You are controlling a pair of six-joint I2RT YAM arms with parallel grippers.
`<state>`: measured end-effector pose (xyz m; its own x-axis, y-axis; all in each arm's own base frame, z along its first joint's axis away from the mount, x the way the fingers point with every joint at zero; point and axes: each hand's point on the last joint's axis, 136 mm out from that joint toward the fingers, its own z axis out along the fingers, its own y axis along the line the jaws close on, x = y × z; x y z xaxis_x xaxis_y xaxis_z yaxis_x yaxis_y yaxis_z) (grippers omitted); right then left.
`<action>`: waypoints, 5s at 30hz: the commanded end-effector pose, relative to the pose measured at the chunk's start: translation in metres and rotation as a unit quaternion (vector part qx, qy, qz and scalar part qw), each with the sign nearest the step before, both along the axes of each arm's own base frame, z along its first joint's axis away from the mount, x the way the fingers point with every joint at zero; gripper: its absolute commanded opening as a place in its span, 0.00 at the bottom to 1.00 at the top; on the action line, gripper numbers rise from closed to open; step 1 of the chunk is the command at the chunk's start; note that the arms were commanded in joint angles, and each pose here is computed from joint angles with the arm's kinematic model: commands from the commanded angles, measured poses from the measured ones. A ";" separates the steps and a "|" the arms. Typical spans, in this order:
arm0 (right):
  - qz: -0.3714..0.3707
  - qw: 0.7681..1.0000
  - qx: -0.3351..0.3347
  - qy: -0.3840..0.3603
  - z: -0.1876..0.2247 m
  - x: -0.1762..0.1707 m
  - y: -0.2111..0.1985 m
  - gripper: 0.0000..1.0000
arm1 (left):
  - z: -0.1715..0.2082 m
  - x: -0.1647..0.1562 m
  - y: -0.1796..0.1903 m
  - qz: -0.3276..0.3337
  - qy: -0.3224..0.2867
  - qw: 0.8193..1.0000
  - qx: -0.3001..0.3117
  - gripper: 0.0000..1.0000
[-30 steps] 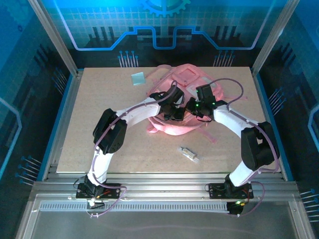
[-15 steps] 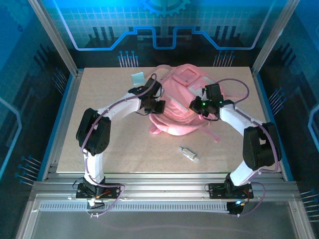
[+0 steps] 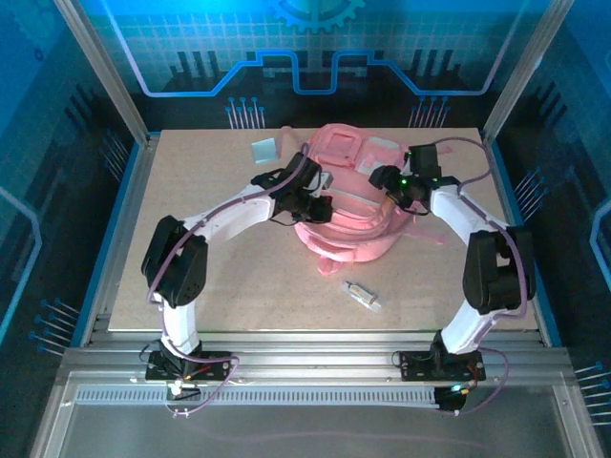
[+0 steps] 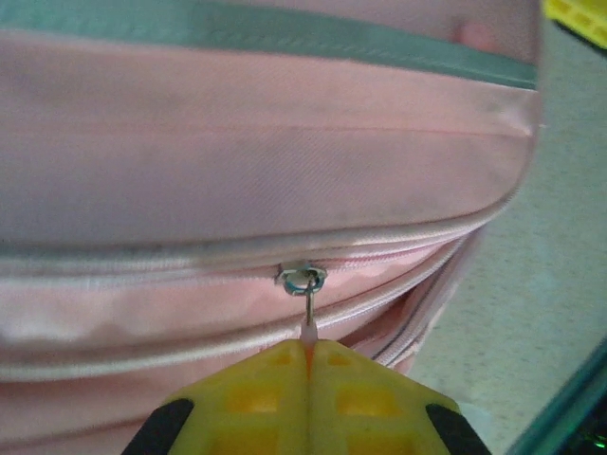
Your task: Pack the student bag
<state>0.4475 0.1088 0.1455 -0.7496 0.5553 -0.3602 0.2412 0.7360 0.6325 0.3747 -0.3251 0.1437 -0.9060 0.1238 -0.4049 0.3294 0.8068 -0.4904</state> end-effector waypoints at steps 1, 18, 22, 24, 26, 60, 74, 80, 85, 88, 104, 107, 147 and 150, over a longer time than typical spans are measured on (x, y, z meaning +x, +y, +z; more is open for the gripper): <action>-0.024 0.999 0.017 -0.027 0.026 -0.019 -0.008 0.69 | 0.027 0.000 -0.039 -0.035 0.006 0.998 -0.060 0.00; -0.055 0.987 0.153 -0.015 0.012 -0.087 0.009 0.71 | 0.031 -0.014 -0.075 -0.069 0.005 0.995 -0.074 0.00; -0.055 0.988 0.148 0.003 -0.005 -0.079 0.023 0.71 | 0.031 -0.017 -0.077 -0.069 0.010 0.995 -0.078 0.00; -0.068 0.987 0.147 0.001 -0.013 -0.069 0.025 0.69 | 0.030 -0.021 -0.078 -0.073 0.009 0.994 -0.076 0.00; -0.085 0.988 0.132 -0.007 -0.020 -0.060 0.020 0.58 | 0.028 -0.027 -0.077 -0.077 0.015 0.994 -0.074 0.00; 0.036 0.998 -0.044 -0.030 -0.001 -0.059 0.009 0.00 | -0.002 0.124 0.136 0.115 -0.237 0.936 0.233 0.00; 0.091 0.995 -0.013 -0.042 0.031 -0.058 0.032 0.36 | 0.017 0.098 0.105 0.114 -0.179 0.970 0.123 0.62; 0.066 0.996 -0.055 -0.017 0.032 -0.078 0.008 0.68 | 0.032 0.066 0.073 0.061 -0.178 0.978 0.092 0.75; 0.064 0.988 -0.132 0.039 0.016 -0.099 -0.022 0.78 | 0.035 0.043 0.034 -0.011 -0.192 0.977 0.090 0.77; 0.046 0.982 -0.173 0.061 0.007 -0.111 -0.044 0.82 | 0.032 0.033 0.009 -0.059 -0.204 0.973 0.093 0.77; -0.036 0.990 -0.124 0.053 0.002 -0.139 -0.086 0.88 | -0.047 0.047 -0.044 -0.235 -0.249 0.909 0.238 0.78; -0.034 0.992 -0.114 0.053 0.001 -0.139 -0.084 0.88 | -0.055 0.057 -0.043 -0.233 -0.262 0.901 0.257 0.78; 0.319 0.916 -0.218 0.106 -0.089 -0.268 0.049 1.00 | 0.072 0.112 -0.024 -0.102 -0.166 0.981 -0.026 0.00; 0.329 0.901 -0.261 0.106 -0.096 -0.269 0.049 1.00 | 0.075 0.111 -0.027 -0.102 -0.159 0.981 -0.042 0.00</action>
<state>0.1788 0.1692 0.0592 -0.9514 -0.1831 -0.2478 -0.2496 0.9295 0.2714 0.4789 -0.3464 0.1892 -0.6893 0.3214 -0.6493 0.6332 0.7028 -0.3243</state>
